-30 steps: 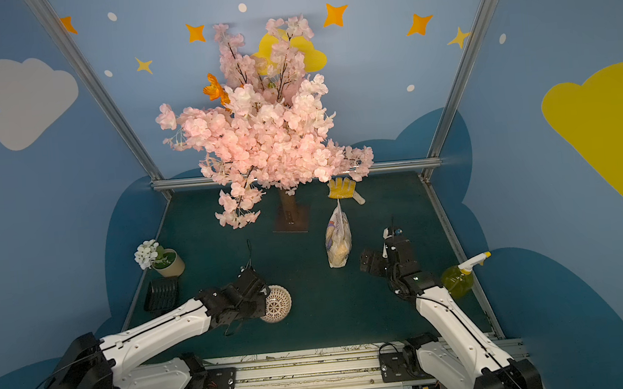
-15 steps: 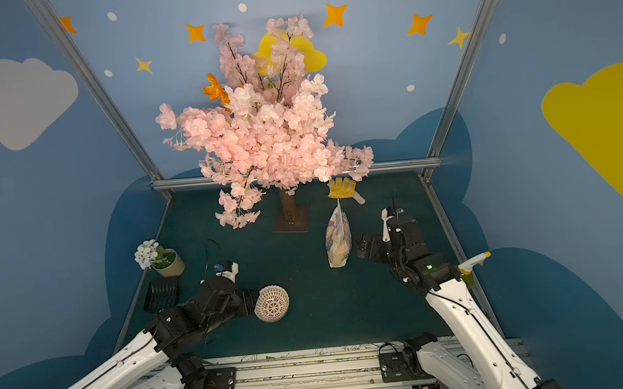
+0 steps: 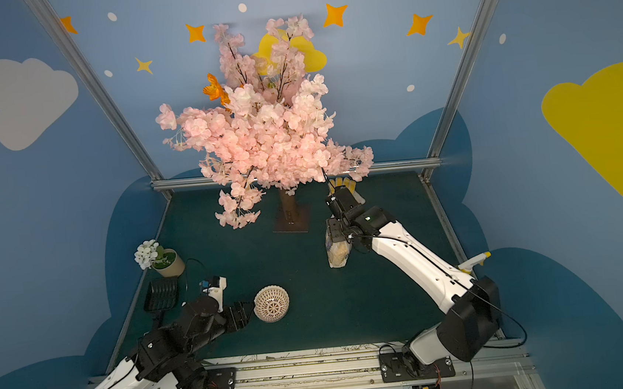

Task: Pour the oats into the breakfast bowl
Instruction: Pick up the oats bag from the center of the board, then place the oats bag at the center of the board.

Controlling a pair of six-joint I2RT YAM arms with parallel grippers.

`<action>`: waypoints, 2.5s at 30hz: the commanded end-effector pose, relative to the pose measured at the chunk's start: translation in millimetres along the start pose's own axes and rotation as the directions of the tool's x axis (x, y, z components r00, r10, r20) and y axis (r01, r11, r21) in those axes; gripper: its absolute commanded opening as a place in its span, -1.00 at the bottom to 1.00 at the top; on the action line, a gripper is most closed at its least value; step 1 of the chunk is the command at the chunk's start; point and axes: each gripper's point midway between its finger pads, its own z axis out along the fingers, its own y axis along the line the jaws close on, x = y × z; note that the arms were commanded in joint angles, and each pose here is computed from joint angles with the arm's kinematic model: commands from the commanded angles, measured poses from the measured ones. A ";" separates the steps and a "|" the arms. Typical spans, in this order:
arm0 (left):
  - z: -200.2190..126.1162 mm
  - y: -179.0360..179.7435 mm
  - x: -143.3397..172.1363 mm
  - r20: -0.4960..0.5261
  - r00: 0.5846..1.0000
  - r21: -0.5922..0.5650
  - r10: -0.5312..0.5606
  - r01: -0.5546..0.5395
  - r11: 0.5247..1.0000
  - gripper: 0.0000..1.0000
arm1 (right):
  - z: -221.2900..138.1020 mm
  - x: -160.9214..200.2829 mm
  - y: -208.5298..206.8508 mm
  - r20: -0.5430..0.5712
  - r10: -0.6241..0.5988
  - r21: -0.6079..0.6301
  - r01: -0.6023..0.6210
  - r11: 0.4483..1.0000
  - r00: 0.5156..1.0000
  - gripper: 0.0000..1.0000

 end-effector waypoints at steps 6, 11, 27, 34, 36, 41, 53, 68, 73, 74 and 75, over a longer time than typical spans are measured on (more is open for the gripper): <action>-10.8 4.2 -5.9 0.038 0.999 -0.008 0.004 -0.004 1.000 0.68 | 22.2 -3.5 -5.0 -0.060 -0.013 0.109 0.019 0.994 0.998 -0.64; -19.1 2.4 -11.5 0.069 0.998 0.011 -0.003 0.002 1.000 0.70 | 10.3 -6.3 -0.5 -0.045 -0.031 0.100 0.036 0.994 0.998 -1.00; -23.4 -46.0 -35.9 0.147 0.988 0.198 0.038 -0.067 0.978 1.00 | -105.0 18.3 47.0 0.161 -0.102 -0.164 0.128 0.978 0.982 -1.00; -20.2 -53.8 -40.4 0.147 0.989 0.217 0.009 -0.041 0.975 0.99 | -119.5 52.4 60.7 0.175 -0.113 -0.192 0.147 0.970 0.978 -1.00; -19.9 -53.1 -41.5 0.143 0.990 0.208 -0.006 -0.024 0.978 0.94 | -117.5 60.0 62.3 0.168 -0.100 -0.198 0.133 0.971 0.981 -1.00; -15.1 -48.5 -43.5 0.146 0.987 0.190 -0.071 0.042 0.981 0.81 | -108.3 76.8 74.9 0.139 -0.098 -0.206 0.125 0.970 0.985 -1.00; -9.5 -61.4 -43.4 0.111 0.984 0.244 -0.137 0.107 0.964 0.61 | -108.5 92.0 90.3 0.122 0.027 -0.288 0.009 0.958 0.992 -0.98; -10.3 -114.0 -54.9 0.116 0.980 0.320 -0.162 0.118 0.940 0.22 | -142.8 109.9 15.8 0.206 0.072 -0.332 0.001 0.943 0.976 -0.26; -12.2 -147.4 -64.1 0.165 0.980 0.317 -0.112 0.055 0.947 0.19 | -130.4 120.8 4.3 0.127 0.211 -0.439 -0.136 0.888 0.969 -0.24; -11.3 -156.8 -65.0 0.171 0.980 0.332 -0.105 0.043 0.942 0.19 | -124.5 123.1 6.4 0.097 0.220 -0.453 -0.154 0.878 0.971 -0.25; -9.2 -165.1 -64.9 0.171 0.980 0.343 -0.098 0.034 0.939 0.18 | -117.5 123.2 6.8 0.076 0.230 -0.455 -0.172 0.874 0.970 -0.25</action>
